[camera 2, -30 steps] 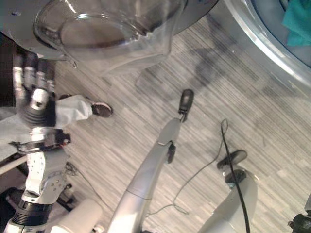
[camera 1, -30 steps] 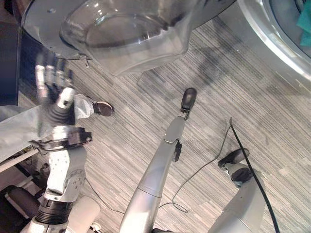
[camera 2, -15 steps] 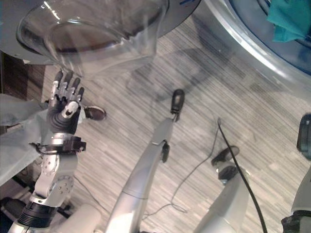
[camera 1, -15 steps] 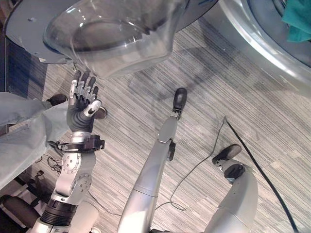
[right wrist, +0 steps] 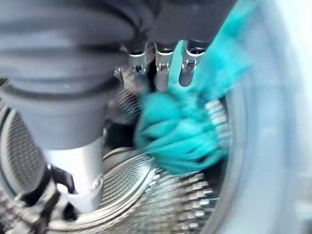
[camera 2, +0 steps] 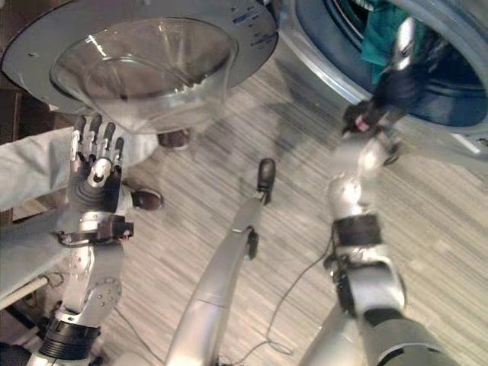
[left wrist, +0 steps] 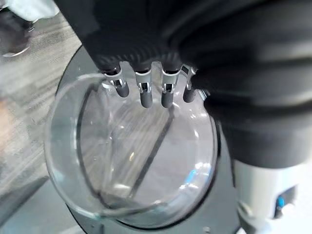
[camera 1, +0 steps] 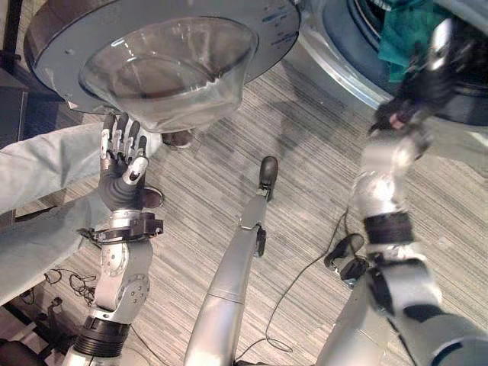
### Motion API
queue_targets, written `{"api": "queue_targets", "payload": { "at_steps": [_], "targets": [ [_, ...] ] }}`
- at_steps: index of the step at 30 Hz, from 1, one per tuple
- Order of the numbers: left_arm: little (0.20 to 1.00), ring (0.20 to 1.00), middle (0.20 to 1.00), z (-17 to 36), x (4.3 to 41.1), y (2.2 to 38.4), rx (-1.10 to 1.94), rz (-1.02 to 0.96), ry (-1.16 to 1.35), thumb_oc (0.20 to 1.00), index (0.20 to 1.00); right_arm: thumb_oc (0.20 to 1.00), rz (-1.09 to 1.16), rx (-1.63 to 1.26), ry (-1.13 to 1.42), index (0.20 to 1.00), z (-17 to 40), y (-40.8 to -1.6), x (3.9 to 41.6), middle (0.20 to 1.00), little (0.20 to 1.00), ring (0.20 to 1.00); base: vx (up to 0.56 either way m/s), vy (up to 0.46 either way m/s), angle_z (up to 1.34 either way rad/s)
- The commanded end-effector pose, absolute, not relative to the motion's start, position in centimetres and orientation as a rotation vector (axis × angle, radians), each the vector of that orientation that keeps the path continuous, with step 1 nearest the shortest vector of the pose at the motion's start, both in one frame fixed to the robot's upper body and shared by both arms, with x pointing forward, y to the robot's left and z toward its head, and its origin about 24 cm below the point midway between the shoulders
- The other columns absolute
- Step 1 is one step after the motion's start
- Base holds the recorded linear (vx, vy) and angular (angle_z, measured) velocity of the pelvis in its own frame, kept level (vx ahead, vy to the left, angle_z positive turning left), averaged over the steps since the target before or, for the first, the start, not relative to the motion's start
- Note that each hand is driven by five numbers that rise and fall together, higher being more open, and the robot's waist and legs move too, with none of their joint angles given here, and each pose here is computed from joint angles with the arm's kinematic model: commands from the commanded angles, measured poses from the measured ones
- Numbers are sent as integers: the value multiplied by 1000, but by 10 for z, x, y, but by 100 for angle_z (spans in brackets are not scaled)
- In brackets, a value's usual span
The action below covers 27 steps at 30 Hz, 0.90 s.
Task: Grab the laundry basket,head to the washer,open it,put in the laundry and shut it.
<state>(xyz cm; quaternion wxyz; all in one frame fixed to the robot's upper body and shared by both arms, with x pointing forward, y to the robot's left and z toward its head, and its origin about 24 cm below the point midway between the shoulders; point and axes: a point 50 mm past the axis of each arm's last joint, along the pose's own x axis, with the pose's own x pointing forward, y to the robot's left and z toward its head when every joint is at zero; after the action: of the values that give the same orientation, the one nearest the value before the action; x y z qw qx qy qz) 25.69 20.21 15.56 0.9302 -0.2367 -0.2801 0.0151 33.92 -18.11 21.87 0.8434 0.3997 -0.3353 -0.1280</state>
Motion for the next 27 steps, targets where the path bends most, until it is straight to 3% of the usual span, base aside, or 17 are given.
{"api": "queue_targets", "payload": {
  "at_steps": [1, 5, 6, 15, 21, 27],
  "targets": [
    [1000, 1000, 1000, 164, 248, 211, -541, 83, -673, 1000, 1000, 1000, -149, 694, -898, 1000, 254, -174, 322, 1000, 1000, 1000, -126, -25, 0],
    [1000, 1000, 1000, 160, 246, 211, -544, 100, -661, 1000, 1000, 1000, -119, 651, -623, 1000, 180, -156, 320, 1000, 1000, 1000, -111, -39, -5],
    [1000, 1000, 1000, 161, 244, 214, -530, 103, -667, 1000, 1000, 1000, -108, 549, -417, 1000, 127, -152, 314, 1000, 1000, 1000, -132, -53, -8],
    [1000, 1000, 1000, 148, 243, 224, -465, 98, -611, 1000, 1000, 1000, 27, 274, 62, 1000, 9, -154, 257, 1000, 1000, 1000, -86, -55, -13],
    [1000, 1000, 1000, 128, 245, 225, -462, 115, -524, 1000, 1000, 1000, 38, 207, 216, 1000, -25, -163, 229, 1000, 1000, 1000, -28, -2, -16],
    [1000, 1000, 1000, 100, 241, 229, -471, 153, -406, 1000, 1000, 1000, -114, 178, 410, 1000, -66, -191, 191, 1000, 1000, 1000, 42, 18, -20]
  ]
}}
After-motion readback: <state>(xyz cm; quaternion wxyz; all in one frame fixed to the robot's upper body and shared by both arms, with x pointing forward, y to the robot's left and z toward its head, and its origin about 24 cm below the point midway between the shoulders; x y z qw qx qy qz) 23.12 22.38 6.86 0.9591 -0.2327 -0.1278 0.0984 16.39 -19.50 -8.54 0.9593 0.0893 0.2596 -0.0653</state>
